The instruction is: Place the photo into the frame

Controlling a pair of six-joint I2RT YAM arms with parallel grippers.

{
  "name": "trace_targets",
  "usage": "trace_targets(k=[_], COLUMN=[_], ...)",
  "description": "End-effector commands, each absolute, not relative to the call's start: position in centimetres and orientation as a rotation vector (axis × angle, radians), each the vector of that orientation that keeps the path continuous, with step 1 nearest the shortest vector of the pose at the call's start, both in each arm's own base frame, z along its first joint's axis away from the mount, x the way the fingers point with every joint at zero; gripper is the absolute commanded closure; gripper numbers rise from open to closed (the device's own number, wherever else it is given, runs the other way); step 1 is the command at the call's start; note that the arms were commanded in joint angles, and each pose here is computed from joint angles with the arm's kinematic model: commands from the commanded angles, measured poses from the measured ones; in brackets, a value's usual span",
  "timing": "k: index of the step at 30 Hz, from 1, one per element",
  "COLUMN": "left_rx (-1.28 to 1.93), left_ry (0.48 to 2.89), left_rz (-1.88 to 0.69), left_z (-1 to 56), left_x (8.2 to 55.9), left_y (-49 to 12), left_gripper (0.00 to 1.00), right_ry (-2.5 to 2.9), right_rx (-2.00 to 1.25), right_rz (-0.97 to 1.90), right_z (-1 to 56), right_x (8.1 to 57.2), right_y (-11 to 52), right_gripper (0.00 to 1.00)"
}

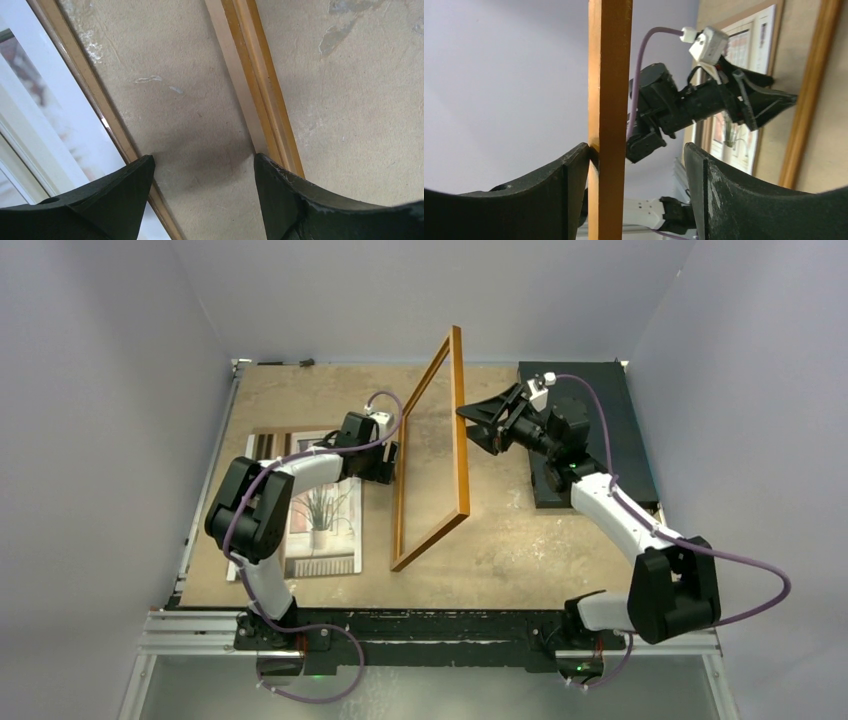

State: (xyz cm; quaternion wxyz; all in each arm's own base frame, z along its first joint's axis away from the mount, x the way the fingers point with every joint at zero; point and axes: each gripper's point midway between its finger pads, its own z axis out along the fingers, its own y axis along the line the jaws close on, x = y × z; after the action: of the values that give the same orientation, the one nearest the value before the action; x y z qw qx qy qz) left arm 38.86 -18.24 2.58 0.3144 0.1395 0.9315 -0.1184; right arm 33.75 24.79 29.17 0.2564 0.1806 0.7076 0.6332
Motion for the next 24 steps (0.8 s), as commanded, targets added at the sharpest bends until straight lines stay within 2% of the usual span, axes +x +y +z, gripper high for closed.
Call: trace_targets(k=[1,8,24], left_rx=[0.374,0.368,0.383], left_ry=[2.441,2.439,2.438], left_rz=[-0.299,-0.288,-0.275], left_z=[3.8,4.3,4.8], left_x=[39.0,38.8,38.6], left_y=[-18.0,-17.6,-16.9], left_gripper=[0.28,0.29,0.32], right_ry=[2.113,2.128,2.064], right_rx=[0.504,0.516,0.674], right_rz=[1.55,1.491,1.596], right_z=[24.8,24.5,24.0], right_x=[33.2,33.3,32.1], right_y=[23.2,21.2,19.9], right_gripper=[0.29,0.28,0.28])
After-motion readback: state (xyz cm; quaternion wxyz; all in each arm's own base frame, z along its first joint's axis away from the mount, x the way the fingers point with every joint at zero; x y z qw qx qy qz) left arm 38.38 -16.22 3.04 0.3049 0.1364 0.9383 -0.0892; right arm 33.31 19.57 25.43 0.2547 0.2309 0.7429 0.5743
